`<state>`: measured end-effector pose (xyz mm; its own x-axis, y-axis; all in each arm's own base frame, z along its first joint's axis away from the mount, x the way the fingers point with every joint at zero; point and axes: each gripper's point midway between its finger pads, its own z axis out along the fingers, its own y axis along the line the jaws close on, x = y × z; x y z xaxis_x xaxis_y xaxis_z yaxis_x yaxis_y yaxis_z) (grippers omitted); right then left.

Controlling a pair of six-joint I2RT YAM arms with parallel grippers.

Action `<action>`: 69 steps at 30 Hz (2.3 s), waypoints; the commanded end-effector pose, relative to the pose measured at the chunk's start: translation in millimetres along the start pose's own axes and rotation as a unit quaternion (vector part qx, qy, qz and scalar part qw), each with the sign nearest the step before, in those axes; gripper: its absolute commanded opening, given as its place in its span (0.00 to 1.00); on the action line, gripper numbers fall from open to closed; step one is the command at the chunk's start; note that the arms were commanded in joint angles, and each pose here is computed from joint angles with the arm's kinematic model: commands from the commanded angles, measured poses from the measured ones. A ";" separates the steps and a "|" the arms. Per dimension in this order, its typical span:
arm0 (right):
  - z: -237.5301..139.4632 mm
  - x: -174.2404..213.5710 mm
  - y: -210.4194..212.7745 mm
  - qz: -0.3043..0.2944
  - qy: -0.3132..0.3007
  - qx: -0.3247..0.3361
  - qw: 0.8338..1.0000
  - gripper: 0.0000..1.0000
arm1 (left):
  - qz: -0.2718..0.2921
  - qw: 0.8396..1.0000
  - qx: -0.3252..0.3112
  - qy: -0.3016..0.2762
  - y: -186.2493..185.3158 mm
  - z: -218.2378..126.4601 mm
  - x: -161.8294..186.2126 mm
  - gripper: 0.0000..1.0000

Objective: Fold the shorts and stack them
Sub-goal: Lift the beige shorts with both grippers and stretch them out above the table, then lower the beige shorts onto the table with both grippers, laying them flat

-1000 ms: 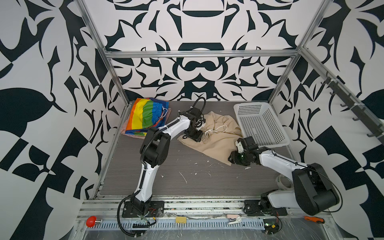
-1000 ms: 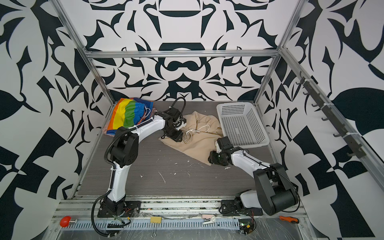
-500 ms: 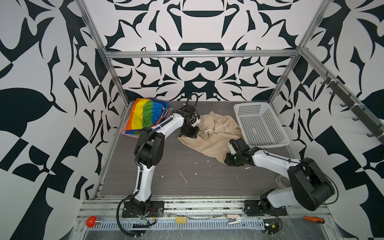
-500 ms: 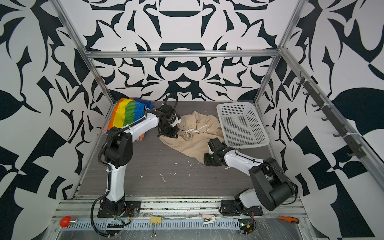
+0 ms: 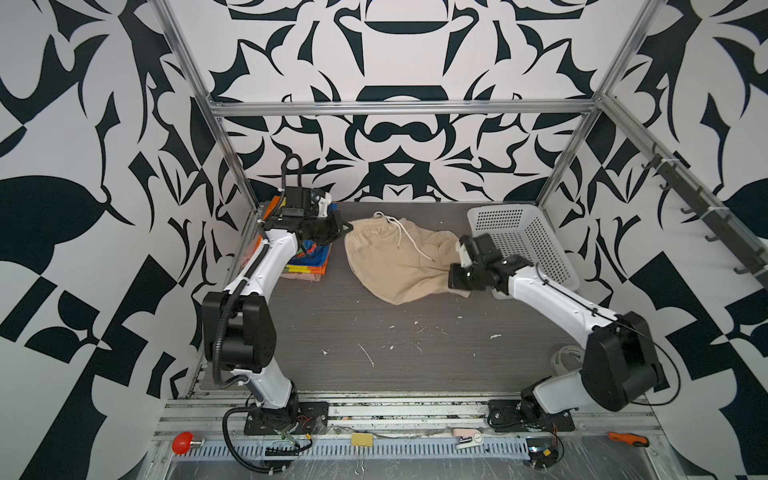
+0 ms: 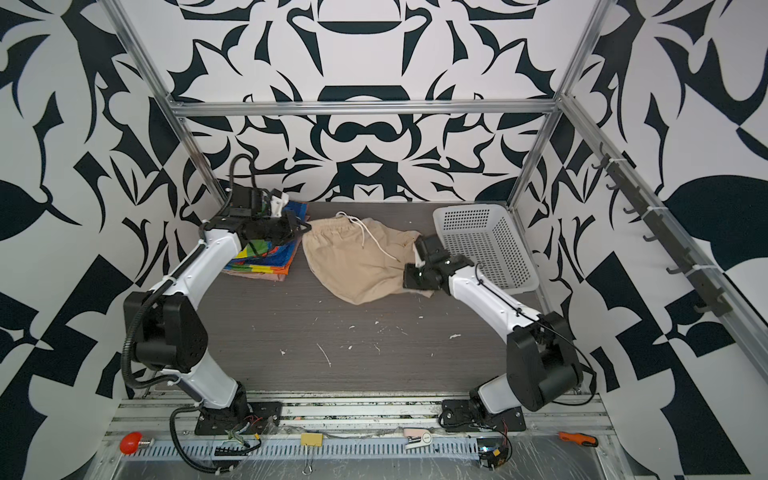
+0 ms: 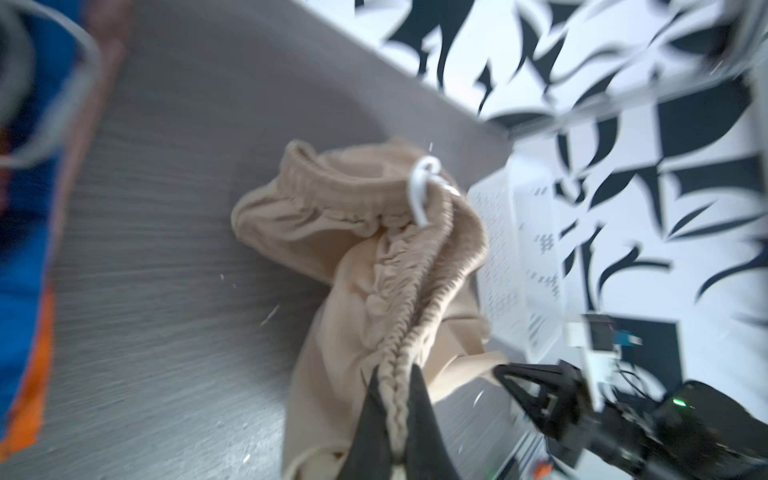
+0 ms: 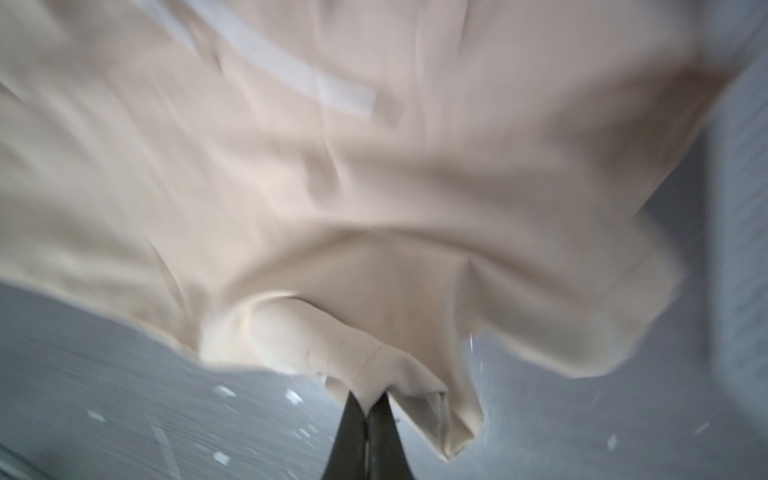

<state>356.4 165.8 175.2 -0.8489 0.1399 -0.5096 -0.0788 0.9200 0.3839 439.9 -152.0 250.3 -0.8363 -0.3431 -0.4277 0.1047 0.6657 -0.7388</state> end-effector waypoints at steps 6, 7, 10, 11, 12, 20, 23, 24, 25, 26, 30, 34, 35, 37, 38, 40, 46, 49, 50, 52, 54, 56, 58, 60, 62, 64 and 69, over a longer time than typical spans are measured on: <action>-178.5 -137.4 42.4 -0.025 -0.190 -0.076 0.978 0.00 | -0.005 0.982 0.093 -0.167 -89.5 -110.8 -64.0 0.00; -198.4 -143.9 50.3 -0.034 -0.209 -0.086 0.974 0.00 | 0.005 0.977 0.102 -0.185 -102.9 -127.0 -64.4 0.00; -264.5 -154.2 70.0 -0.057 -0.272 -0.105 0.955 0.00 | 0.020 0.964 0.120 -0.237 -139.1 -178.1 -59.6 0.00; -284.3 -154.7 75.1 -0.063 -0.290 -0.111 0.948 0.00 | 0.031 0.956 0.135 -0.258 -157.6 -203.6 -52.0 0.00; -303.5 -154.1 79.7 -0.068 -0.307 -0.115 0.942 0.00 | 0.038 0.950 0.143 -0.274 -169.8 -223.0 -46.0 0.00; -400.5 -154.9 108.8 -0.100 -0.398 -0.148 0.900 0.00 | 0.066 0.911 0.209 -0.350 -238.8 -328.2 -4.1 0.00; -421.3 -169.0 111.6 -0.109 -0.428 -0.135 0.887 0.00 | 0.072 0.902 0.243 -0.349 -262.0 -348.0 1.3 0.00; -420.7 -178.6 110.1 -0.111 -0.432 -0.127 0.886 0.00 | 0.076 0.900 0.249 -0.349 -268.3 -352.5 0.7 0.00; -423.2 -186.1 110.0 -0.112 -0.439 -0.125 0.883 0.00 | 0.079 0.900 0.252 -0.348 -271.9 -354.1 -0.4 0.00; -416.2 -197.7 106.4 -0.109 -0.438 -0.123 0.884 0.00 | 0.078 0.902 0.252 -0.343 -273.8 -353.0 -2.1 0.00; -346.0 -250.7 65.7 -0.052 -0.389 -0.127 0.911 0.00 | 0.067 0.915 0.232 -0.322 -260.4 -328.0 -17.1 0.00; -243.8 -281.1 11.3 -0.016 -0.311 -0.088 0.946 0.00 | 0.024 0.943 0.194 -0.271 -213.9 -264.3 -33.8 0.00; -217.0 -283.9 -0.3 -0.011 -0.288 -0.078 0.955 0.00 | 0.008 0.950 0.183 -0.254 -196.3 -243.0 -36.5 0.00; -167.8 -284.7 -21.7 -0.003 -0.243 -0.061 0.968 0.00 | -0.022 0.962 0.152 -0.225 -154.9 -200.0 -36.5 0.00; -140.4 -282.8 -33.9 0.004 -0.219 -0.048 0.975 0.00 | -0.037 0.969 0.133 -0.205 -130.3 -174.6 -32.9 0.00; -98.9 -280.5 -51.3 0.021 -0.187 -0.041 0.981 0.00 | -0.065 0.978 0.097 -0.173 -83.2 -131.1 -24.6 0.00; -40.1 -283.8 -75.9 0.036 -0.160 -0.026 0.986 0.00 | -0.130 0.989 -0.001 -0.065 41.6 -17.3 4.7 0.00; -31.1 -291.0 -71.1 0.036 -0.163 -0.037 0.985 0.00 | -0.148 0.988 -0.017 -0.037 72.2 16.1 1.4 0.00; -30.7 -292.4 -70.4 0.037 -0.164 -0.038 0.985 0.00 | -0.151 0.988 -0.017 -0.036 77.7 23.9 -4.1 0.00; -36.4 -297.2 -65.7 0.033 -0.173 -0.043 0.983 0.00 | -0.155 0.987 -0.017 -0.036 83.7 32.9 -19.3 0.00; -49.6 -304.2 -61.6 0.025 -0.192 -0.045 0.980 0.00 | -0.151 0.987 -0.010 -0.048 79.7 33.1 -40.6 0.00; -60.0 -308.7 -58.5 0.018 -0.204 -0.048 0.978 0.00 | -0.139 0.989 -0.015 -0.052 75.0 33.0 -55.8 0.00; -65.3 -307.1 -54.3 0.016 -0.203 -0.055 0.977 0.00 | -0.136 0.990 -0.011 -0.047 72.9 37.8 -63.3 0.00; -65.0 -300.4 -48.7 0.015 -0.191 -0.065 0.979 0.00 | -0.131 0.990 -0.013 -0.044 73.9 40.1 -65.1 0.00; -64.3 -291.5 -40.8 0.010 -0.179 -0.067 0.982 0.00 | -0.132 0.990 -0.019 -0.045 78.8 39.5 -64.2 0.00; -59.6 -276.2 -34.1 0.004 -0.158 -0.063 0.985 0.00 | -0.136 0.990 -0.020 -0.041 83.6 41.4 -61.1 0.00; -51.7 -212.8 -7.7 -0.010 -0.109 -0.061 0.992 0.00 | -0.134 0.991 -0.018 -0.021 91.6 43.9 -49.2 0.00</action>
<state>538.7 86.1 303.4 -0.7413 0.2643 -0.6170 -0.0952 0.8685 0.4864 523.3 -105.7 197.2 -0.7828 -0.5615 -0.2683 -0.1212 0.5604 -0.8193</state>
